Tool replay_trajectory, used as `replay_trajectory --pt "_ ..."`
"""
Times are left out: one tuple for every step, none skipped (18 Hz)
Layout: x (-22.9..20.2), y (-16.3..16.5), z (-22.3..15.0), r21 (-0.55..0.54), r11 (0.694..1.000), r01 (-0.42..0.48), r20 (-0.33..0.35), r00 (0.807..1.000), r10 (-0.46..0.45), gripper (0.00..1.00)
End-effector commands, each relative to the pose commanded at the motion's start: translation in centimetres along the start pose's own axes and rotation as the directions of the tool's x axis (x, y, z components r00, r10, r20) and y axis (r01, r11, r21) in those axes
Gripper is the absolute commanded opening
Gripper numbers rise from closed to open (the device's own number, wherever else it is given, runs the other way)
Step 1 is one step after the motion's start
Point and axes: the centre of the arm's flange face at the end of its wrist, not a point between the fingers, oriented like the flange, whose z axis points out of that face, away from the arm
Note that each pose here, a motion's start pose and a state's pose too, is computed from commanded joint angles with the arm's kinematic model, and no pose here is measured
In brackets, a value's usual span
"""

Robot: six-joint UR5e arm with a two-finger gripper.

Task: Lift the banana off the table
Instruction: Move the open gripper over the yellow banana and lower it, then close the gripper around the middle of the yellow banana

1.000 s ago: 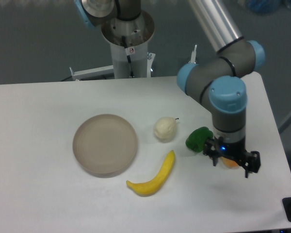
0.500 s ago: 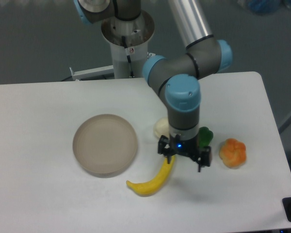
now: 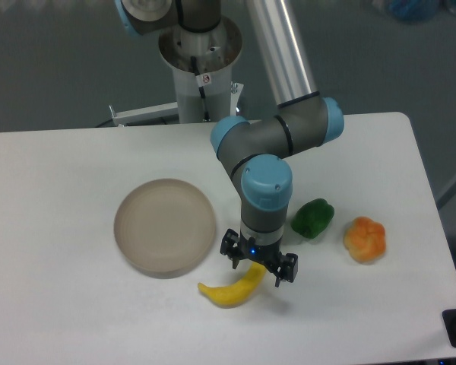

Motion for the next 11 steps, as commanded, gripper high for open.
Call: replay_trajectory --pt "0.1 0.1 0.2 -0.005 1.000 -0.015 -0.002 1.000 0.015 1.00" --pt "0.0 0.1 0.4 -0.006 1.000 -0.023 -0.003 1.000 0.023 1.00" --pt "0.0 0.1 1.0 -0.007 1.000 -0.029 -0.004 1.000 0.029 1.00" --pt "0.0 0.2 1.3 -0.007 1.000 -0.030 -0.001 1.000 0.030 1.00" --pt "0.2 0.4 2.0 -0.008 1.000 -0.030 0.000 1.000 0.030 1.00" --pt "0.3 0.6 2.3 -0.006 0.999 -0.032 0.005 0.999 0.032 1.00" --pt "0.5 0.7 2.5 -0.007 0.999 -0.034 0.006 0.999 0.034 1.00" --pt "0.6 0.8 2.6 -0.008 0.999 -0.034 0.004 0.999 0.034 1.00" --pt "0.6 0.8 2.5 -0.007 0.999 -0.035 0.006 0.999 0.035 1.00" --pt "0.7 0.8 2.6 -0.010 0.999 -0.037 0.004 0.999 0.037 1.00" --pt "0.7 0.9 2.8 -0.012 0.999 -0.035 0.004 0.999 0.035 1.00"
